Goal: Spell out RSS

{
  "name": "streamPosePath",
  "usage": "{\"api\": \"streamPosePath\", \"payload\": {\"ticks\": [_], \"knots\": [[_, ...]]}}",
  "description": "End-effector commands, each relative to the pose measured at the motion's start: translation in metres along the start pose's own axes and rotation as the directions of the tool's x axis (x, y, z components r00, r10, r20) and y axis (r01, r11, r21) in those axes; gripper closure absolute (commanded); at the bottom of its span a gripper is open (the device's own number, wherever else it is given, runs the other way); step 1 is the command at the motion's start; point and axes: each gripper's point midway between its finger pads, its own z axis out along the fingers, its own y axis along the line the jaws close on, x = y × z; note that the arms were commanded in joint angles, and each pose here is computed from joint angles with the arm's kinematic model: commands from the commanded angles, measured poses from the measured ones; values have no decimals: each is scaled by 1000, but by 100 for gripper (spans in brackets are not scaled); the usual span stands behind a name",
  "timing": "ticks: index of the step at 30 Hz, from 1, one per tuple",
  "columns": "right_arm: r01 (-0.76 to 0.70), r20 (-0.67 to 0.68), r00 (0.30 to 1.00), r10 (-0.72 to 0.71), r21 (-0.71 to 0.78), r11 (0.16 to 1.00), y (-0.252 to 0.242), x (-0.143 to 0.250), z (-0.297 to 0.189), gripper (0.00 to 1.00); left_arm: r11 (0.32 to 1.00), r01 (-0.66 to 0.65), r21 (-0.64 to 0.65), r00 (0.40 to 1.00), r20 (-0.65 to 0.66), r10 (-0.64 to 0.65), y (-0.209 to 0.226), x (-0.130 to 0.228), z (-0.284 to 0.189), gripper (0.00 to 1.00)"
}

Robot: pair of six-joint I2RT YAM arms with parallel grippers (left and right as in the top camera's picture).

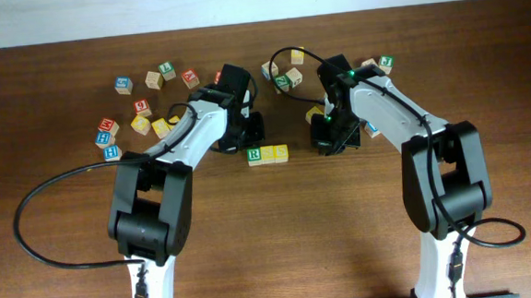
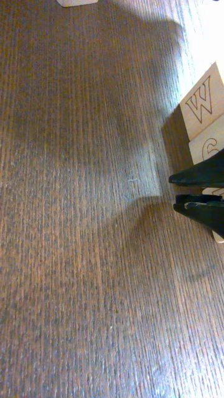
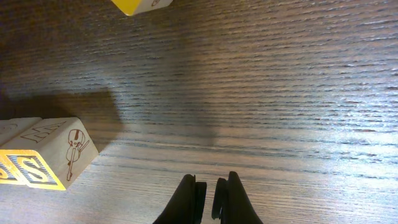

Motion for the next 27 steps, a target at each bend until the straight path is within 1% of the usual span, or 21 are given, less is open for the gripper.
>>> {"api": "streamPosePath", "payload": {"ticks": [1,4,7,10,12,15,17,22,27], "knots": [[11,10,1000,-11,-6,1000,4,-4,-2,96,1000,13,16,1000,14,-14,-1,-8,-3,100],[11,10,1000,-11,-6,1000,4,-4,-2,96,999,41,16,999,31,-41,6,-21,-16,100],[11,10,1000,-11,-6,1000,4,-4,-2,96,996,90,-14,995,32,-90,27,-29,-28,100],[14,15,1000,-14,-8,1000,5,-4,0,96,987,152,-46,988,-13,-152,53,-22,-34,100],[21,18,1000,-21,-10,1000,7,-4,5,96,983,170,-69,983,-54,-174,60,-12,-36,100],[33,14,999,-32,-9,999,11,0,14,96,979,176,-104,974,-127,-188,62,9,-36,100],[47,20,999,-47,-15,999,17,-1,16,96,979,172,-111,972,-144,-187,61,15,-34,100],[70,36,997,-69,-24,997,27,-1,18,96,980,160,-116,971,-160,-177,57,22,-29,100],[65,69,996,-62,-41,997,38,-6,19,96,984,147,-102,977,-139,-161,52,17,-27,100]]}}
